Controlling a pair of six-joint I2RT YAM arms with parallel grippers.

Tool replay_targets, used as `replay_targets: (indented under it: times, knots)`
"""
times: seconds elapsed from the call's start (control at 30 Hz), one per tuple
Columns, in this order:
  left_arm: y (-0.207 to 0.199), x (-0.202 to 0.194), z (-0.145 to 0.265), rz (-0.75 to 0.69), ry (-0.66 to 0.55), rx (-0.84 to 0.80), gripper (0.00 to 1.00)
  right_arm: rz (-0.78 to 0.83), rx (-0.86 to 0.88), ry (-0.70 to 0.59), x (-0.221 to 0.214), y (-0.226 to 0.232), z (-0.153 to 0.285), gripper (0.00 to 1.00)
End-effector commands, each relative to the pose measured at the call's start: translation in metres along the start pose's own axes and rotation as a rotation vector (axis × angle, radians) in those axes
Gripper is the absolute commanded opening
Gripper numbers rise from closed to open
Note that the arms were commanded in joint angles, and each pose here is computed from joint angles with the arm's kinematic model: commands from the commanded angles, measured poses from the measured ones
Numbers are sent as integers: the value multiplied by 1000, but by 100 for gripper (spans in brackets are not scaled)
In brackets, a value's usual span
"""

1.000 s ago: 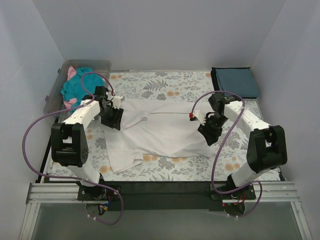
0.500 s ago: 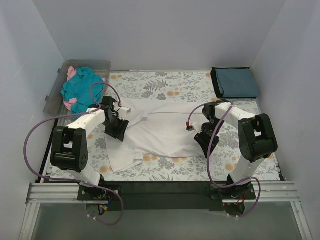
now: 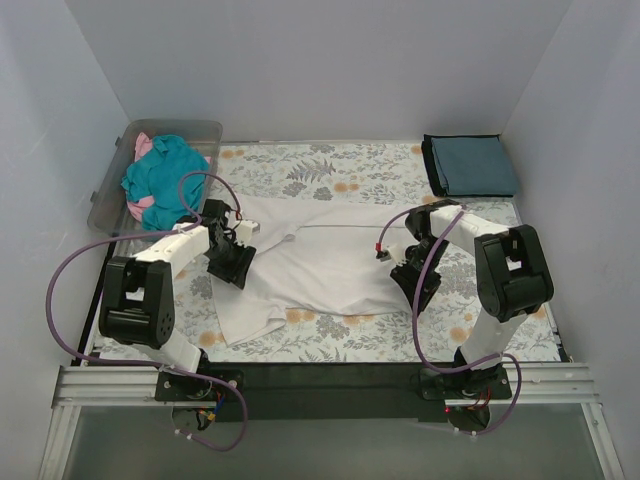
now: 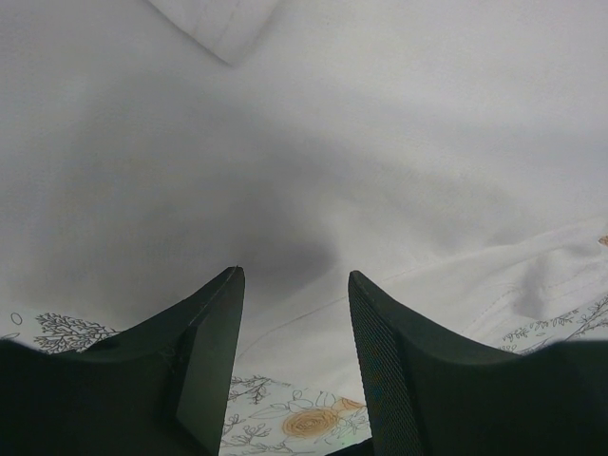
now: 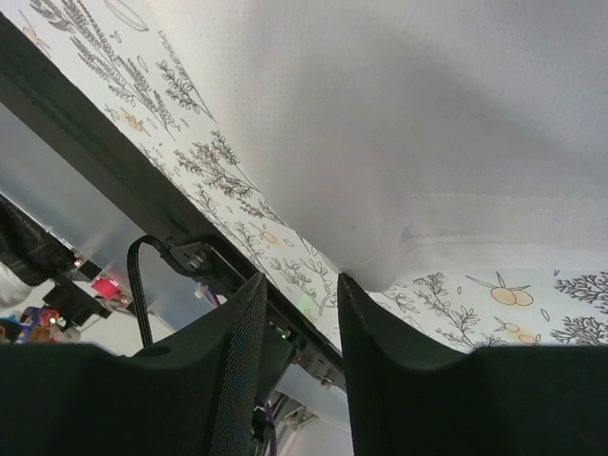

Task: Fold and stack the t-shirts
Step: Fold the tshirt

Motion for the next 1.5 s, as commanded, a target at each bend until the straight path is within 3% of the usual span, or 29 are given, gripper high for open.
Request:
replay_targets:
  times: [0.0, 0.33, 0.7, 0.83, 0.93, 0.97, 1.0, 1.47]
  knots:
    - [1, 6, 9, -31, -60, 26, 47, -49, -9, 13, -2, -4, -6, 43]
    - [1, 5, 8, -29, -64, 27, 47, -83, -56, 42, -11, -13, -16, 44]
    - [1, 0, 6, -25, -58, 26, 47, -107, -57, -45, 6, -15, -7, 43]
    - [3, -3, 3, -26, -52, 36, 47, -103, -12, -49, 6, -10, -8, 32]
    - [4, -6, 1, -30, -47, 41, 47, -66, 17, -62, 9, -2, 1, 17]
    - [4, -6, 0, -30, -48, 43, 47, -45, 14, -62, 8, -2, 3, 6]
    - [4, -6, -1, -31, -47, 43, 47, -41, 15, -48, 6, 0, 6, 1]
    - [16, -14, -7, -65, -19, 102, 44, 16, -91, 45, -16, -1, 35, 1]
Point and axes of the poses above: each gripper's point midway between its finger pads, its own z axis back along the fingers, its own y axis along the line the jaws close on, x = y × z, the point moved 3 cm from there along z, back along the fingers, and after that the axes turned 10 degrees about z, right-handed, at the moved point
